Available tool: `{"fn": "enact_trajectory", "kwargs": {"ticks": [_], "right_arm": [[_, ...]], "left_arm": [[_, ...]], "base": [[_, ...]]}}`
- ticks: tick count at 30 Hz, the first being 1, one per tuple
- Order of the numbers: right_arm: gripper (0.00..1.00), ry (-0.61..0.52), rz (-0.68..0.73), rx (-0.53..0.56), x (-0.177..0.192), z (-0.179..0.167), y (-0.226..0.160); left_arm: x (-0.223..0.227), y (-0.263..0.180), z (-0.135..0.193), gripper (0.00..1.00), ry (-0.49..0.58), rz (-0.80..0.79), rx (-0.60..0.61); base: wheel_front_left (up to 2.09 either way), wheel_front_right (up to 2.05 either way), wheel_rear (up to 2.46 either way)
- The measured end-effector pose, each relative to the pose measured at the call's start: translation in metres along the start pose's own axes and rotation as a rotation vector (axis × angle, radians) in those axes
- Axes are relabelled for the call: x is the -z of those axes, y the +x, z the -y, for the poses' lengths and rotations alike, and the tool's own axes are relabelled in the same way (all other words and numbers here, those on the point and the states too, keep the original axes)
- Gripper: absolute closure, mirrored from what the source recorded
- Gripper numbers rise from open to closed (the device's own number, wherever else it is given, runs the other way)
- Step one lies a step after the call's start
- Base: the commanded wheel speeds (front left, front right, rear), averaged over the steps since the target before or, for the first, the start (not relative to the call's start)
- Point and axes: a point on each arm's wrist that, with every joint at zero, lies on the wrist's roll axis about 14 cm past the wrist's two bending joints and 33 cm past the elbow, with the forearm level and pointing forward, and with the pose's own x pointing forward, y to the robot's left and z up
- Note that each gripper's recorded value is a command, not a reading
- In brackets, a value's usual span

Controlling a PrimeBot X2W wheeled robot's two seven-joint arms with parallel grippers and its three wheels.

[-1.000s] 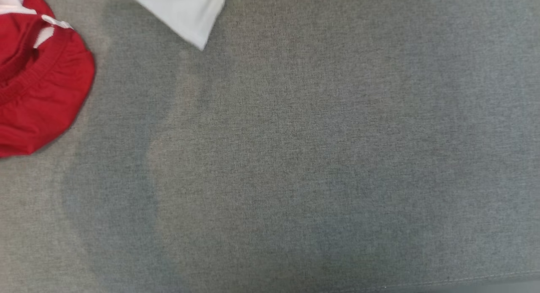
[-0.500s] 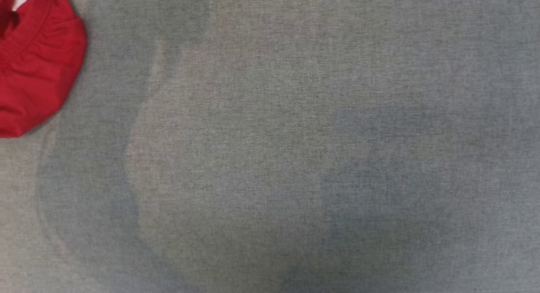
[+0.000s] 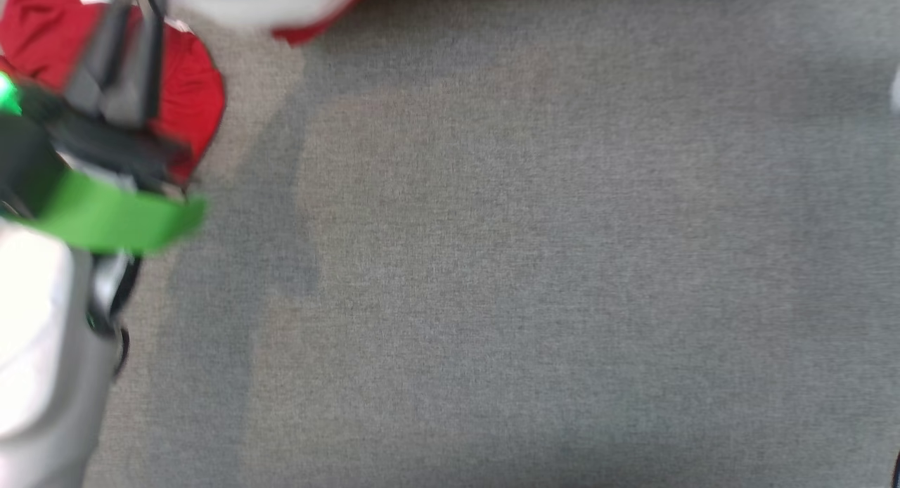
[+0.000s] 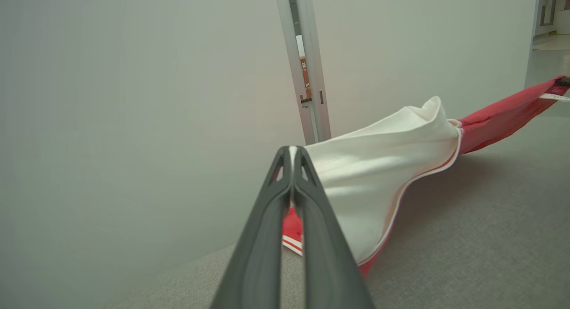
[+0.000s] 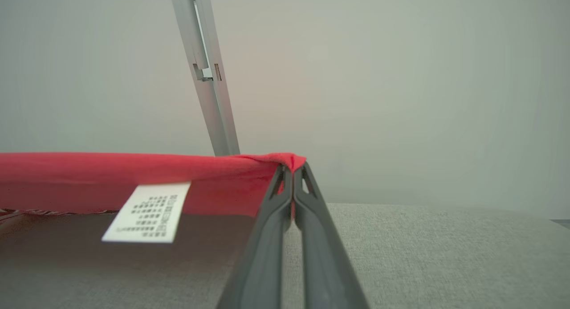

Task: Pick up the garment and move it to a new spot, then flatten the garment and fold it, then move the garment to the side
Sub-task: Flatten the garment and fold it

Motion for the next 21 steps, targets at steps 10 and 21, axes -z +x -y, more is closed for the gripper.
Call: {"fn": "enact_trajectory", "kwargs": {"ticks": [10, 21], "right_arm": [[1.00, 0.074, -0.141, 0.022, 0.027, -0.018, -0.117], [1.00, 0.039, -0.120, 0.051, -0.002, -0.012, -0.193]], "left_arm": [[0.024, -0.092, 0.027, 1.00, -0.054, -0.181, -0.041], [0.008, -0.152, 0.060, 1.00, -0.087, -0.208, -0.040]], "base": [[0.00, 0.00, 0.00], [0.00, 0.00, 0.00]]}}
